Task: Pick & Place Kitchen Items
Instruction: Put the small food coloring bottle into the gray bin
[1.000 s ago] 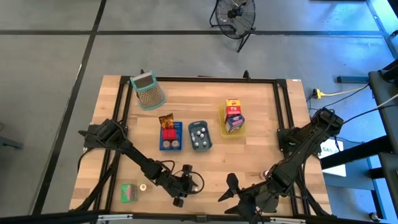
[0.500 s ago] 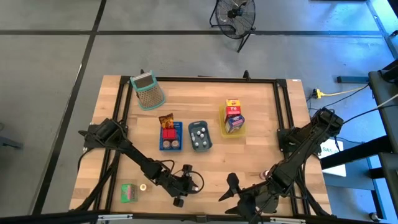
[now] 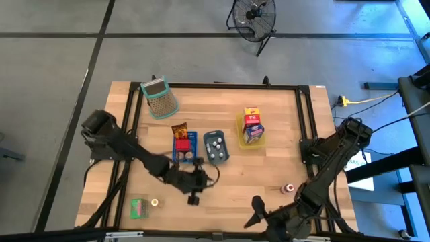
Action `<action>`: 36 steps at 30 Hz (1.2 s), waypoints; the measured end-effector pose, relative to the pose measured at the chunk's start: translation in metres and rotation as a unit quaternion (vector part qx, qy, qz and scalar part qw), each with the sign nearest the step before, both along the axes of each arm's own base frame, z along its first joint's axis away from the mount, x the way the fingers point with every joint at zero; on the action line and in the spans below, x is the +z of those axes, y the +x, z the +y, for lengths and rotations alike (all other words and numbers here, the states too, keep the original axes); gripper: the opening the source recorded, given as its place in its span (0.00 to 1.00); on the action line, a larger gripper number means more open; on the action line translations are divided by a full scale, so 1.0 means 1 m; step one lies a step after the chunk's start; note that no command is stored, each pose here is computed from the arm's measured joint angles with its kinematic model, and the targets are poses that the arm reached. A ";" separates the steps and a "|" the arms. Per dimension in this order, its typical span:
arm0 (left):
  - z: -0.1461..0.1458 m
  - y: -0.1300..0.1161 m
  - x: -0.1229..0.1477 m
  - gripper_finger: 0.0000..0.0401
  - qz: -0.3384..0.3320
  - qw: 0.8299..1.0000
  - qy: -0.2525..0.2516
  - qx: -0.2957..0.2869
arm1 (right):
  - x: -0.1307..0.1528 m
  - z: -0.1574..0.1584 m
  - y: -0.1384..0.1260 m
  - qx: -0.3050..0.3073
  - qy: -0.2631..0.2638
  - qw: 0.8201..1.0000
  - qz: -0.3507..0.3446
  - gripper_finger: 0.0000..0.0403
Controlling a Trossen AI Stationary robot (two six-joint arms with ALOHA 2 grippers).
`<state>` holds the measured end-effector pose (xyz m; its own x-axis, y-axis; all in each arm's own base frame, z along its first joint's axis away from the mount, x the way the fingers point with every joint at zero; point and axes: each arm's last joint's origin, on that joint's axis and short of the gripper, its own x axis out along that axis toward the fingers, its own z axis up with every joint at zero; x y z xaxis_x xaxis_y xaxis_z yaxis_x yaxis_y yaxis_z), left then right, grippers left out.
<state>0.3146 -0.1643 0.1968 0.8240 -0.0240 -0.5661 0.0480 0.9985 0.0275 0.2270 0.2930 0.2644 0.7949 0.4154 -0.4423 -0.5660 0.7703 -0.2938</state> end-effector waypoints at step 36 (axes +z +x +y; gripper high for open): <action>0.158 -0.008 -0.013 0.18 -0.009 0.987 -0.010 0.161 | -0.018 0.014 -0.008 0.023 -0.038 0.999 0.013 0.59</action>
